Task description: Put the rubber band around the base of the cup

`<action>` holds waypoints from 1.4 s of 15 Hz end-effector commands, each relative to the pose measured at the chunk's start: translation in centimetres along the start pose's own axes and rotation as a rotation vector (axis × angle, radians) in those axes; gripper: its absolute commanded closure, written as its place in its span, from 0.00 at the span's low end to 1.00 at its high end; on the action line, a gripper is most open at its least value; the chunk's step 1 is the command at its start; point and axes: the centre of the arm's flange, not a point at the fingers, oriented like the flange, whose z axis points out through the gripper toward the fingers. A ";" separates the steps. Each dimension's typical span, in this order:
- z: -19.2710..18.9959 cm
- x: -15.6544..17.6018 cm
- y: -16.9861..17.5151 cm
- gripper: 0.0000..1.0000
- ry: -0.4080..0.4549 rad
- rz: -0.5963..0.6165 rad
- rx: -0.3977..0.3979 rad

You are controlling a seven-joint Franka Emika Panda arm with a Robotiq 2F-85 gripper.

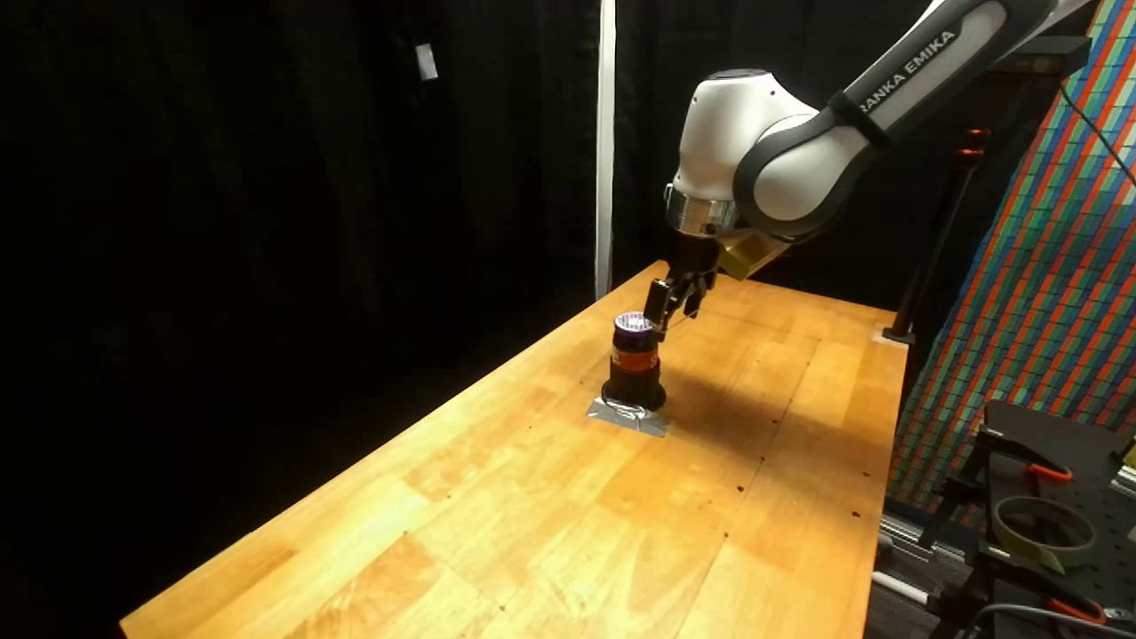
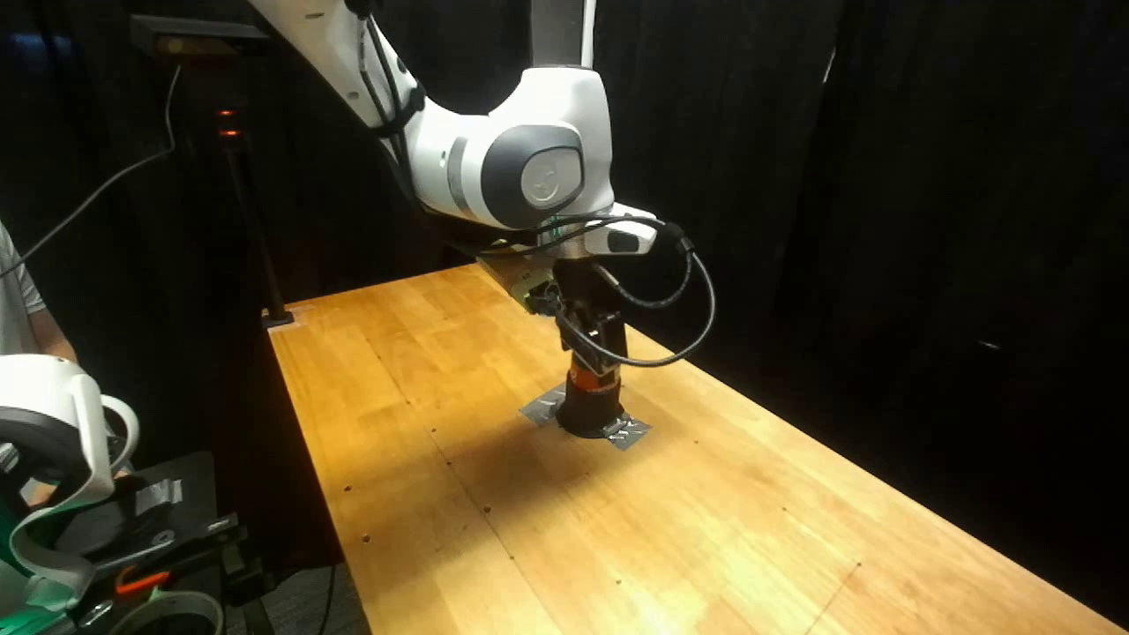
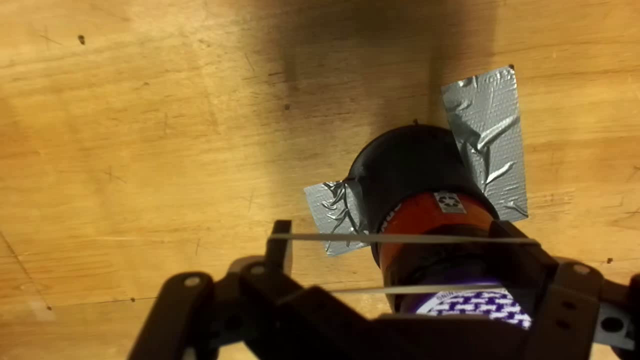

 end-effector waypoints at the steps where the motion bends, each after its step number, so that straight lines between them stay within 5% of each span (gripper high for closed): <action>1: 0.6 3.1 -1.8 0.00 0.026 -0.007 -0.015; 9: -1.9 5.5 -2.9 0.00 0.071 -0.023 -0.005; 21: 1.2 6.6 -3.2 0.00 0.072 -0.023 -0.017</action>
